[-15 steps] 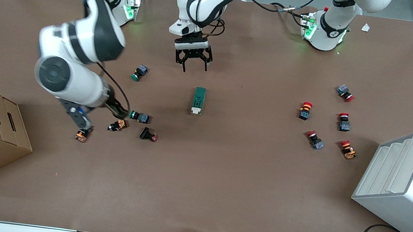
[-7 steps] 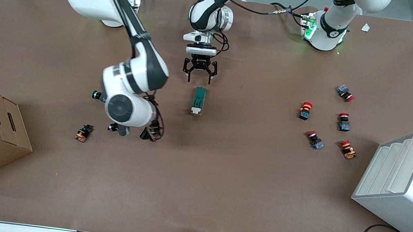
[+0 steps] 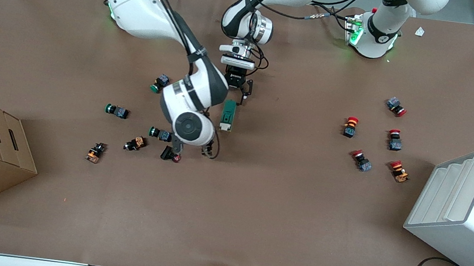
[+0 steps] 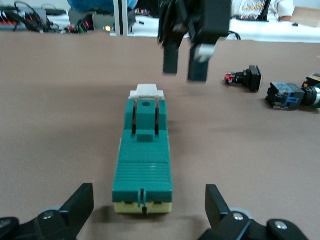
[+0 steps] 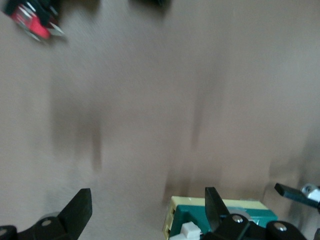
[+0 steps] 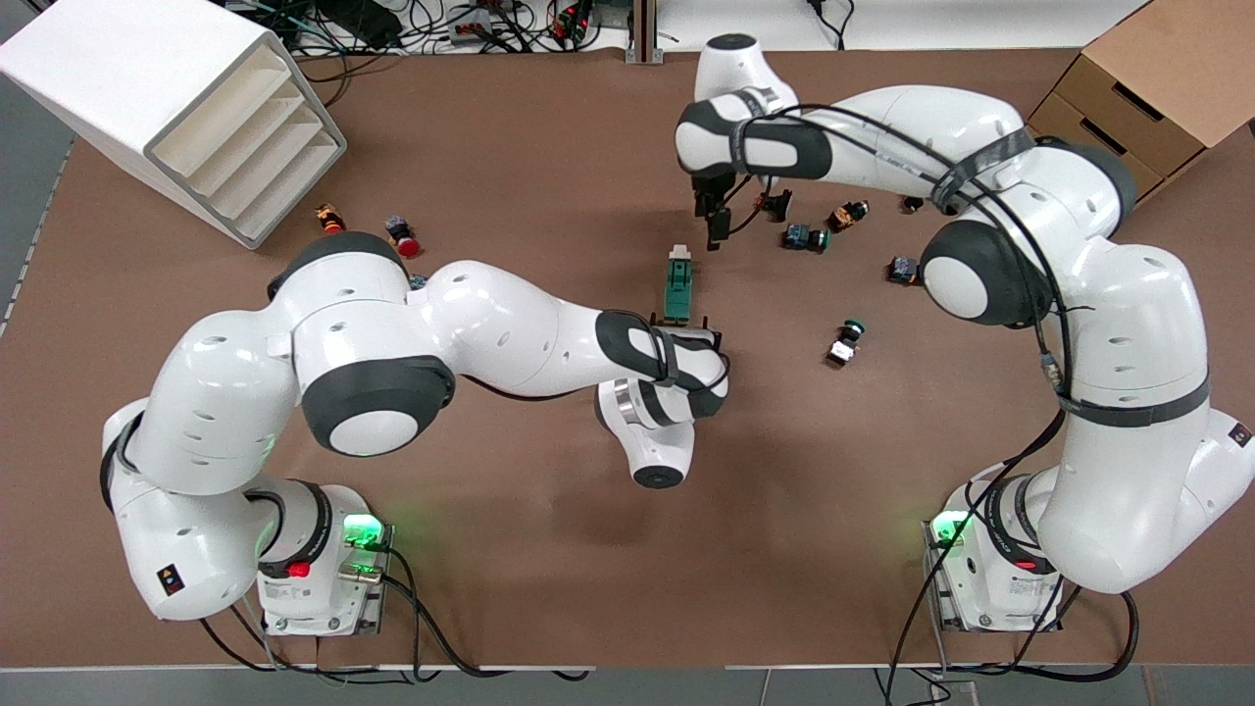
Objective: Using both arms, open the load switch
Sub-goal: 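Push the white lever down flat with the right gripper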
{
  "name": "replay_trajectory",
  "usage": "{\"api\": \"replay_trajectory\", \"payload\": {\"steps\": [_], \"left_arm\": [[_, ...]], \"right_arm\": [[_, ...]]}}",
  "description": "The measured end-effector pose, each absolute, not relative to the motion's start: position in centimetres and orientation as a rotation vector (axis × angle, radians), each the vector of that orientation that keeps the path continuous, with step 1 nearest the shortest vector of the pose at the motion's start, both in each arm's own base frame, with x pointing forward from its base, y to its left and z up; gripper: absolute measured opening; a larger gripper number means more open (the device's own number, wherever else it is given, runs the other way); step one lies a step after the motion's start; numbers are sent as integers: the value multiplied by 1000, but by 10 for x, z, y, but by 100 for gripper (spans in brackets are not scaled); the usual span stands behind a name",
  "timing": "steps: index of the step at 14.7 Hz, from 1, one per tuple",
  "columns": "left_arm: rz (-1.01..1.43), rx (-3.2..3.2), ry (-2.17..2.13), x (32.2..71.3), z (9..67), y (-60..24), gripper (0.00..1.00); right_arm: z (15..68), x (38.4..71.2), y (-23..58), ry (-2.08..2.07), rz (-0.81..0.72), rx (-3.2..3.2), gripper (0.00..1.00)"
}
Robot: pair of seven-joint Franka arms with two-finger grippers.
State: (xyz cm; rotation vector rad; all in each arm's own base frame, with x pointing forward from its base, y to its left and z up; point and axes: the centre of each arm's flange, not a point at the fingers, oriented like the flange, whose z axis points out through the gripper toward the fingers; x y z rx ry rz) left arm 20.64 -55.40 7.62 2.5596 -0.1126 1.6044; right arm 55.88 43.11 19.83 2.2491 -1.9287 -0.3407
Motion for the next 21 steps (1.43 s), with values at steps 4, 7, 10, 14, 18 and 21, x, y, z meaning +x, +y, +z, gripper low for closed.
{"api": "replay_trajectory", "payload": {"steps": [4, 7, 10, 14, 18, 21], "left_arm": [[1672, 2544, -125, 205, 66, -551, 100], [1701, 2536, -146, 200, 60, -551, 100], [1716, 2531, -163, 197, 58, -551, 100], [1726, 2530, -177, 196, 57, -551, 100], [1735, 2527, -178, 195, 56, -551, 100], [1737, 2526, -179, 195, 56, -551, 100]], "right_arm": [[185, 538, 451, -1893, -339, 2232, 100], [186, 522, 457, -1815, -399, 2185, 100], [192, 515, 464, -1790, -445, 2158, 100], [220, 517, 474, -1780, -562, 2128, 100], [240, 514, 477, -1726, -585, 2115, 100], [240, 505, 476, -1671, -602, 2083, 100]]}}
